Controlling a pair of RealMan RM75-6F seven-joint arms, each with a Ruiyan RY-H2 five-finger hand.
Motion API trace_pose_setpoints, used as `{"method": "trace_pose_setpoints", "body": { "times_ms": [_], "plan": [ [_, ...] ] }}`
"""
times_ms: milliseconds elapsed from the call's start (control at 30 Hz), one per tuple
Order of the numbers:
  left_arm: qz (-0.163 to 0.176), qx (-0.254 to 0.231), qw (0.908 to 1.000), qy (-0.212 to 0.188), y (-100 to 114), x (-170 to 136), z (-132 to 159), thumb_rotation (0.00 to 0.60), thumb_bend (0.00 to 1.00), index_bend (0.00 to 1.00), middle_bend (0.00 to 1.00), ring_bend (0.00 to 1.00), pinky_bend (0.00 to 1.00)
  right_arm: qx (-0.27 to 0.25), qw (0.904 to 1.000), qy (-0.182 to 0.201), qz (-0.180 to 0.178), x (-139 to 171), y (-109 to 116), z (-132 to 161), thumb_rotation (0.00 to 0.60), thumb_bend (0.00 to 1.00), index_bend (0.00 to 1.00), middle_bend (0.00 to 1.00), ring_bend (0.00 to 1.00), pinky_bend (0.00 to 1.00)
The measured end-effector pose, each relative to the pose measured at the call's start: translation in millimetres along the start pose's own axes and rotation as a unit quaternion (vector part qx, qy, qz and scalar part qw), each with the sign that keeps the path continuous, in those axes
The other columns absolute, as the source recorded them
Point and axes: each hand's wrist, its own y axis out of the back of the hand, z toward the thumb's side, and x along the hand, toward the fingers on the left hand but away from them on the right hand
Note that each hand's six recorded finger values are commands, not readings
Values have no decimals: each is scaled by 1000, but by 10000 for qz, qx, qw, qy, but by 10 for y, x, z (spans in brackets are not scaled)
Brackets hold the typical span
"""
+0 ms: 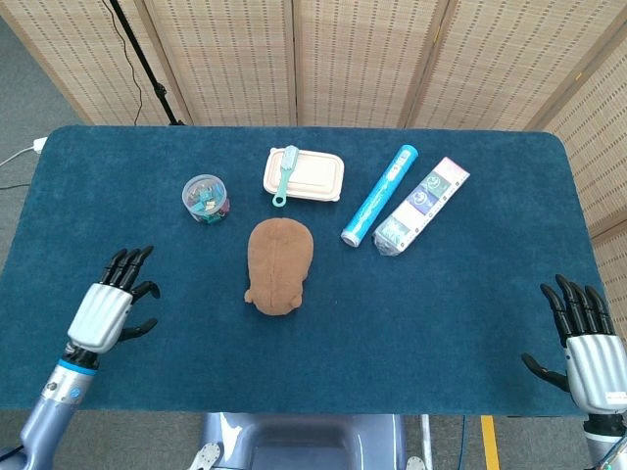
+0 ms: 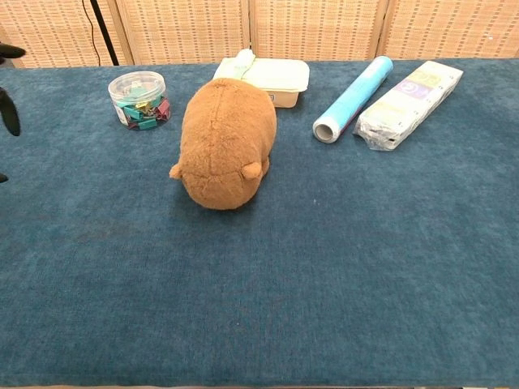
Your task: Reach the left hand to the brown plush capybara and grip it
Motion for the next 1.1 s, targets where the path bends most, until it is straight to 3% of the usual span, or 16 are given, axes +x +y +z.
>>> {"method": "trace_pose_setpoints", "body": {
  "times_ms": [167,533,1100],
  "plan": [
    [-21,-170,9994,-287,-280,227,157,600,318,517,0,0,0,-32,10000,-7,54,-5,-11,-5,600,0,0,0,0,0],
    [200,-511,9962,-670,-692,515,489,600,321,492,0,0,0,-125,9998,56,130,7,-23,28,600,0,0,0,0,0],
    [698,-853,9911,-748,-926,667,775,600,318,455,0,0,0,-267,9995,137,90,33,29,47,600,0,0,0,0,0]
  ]
}}
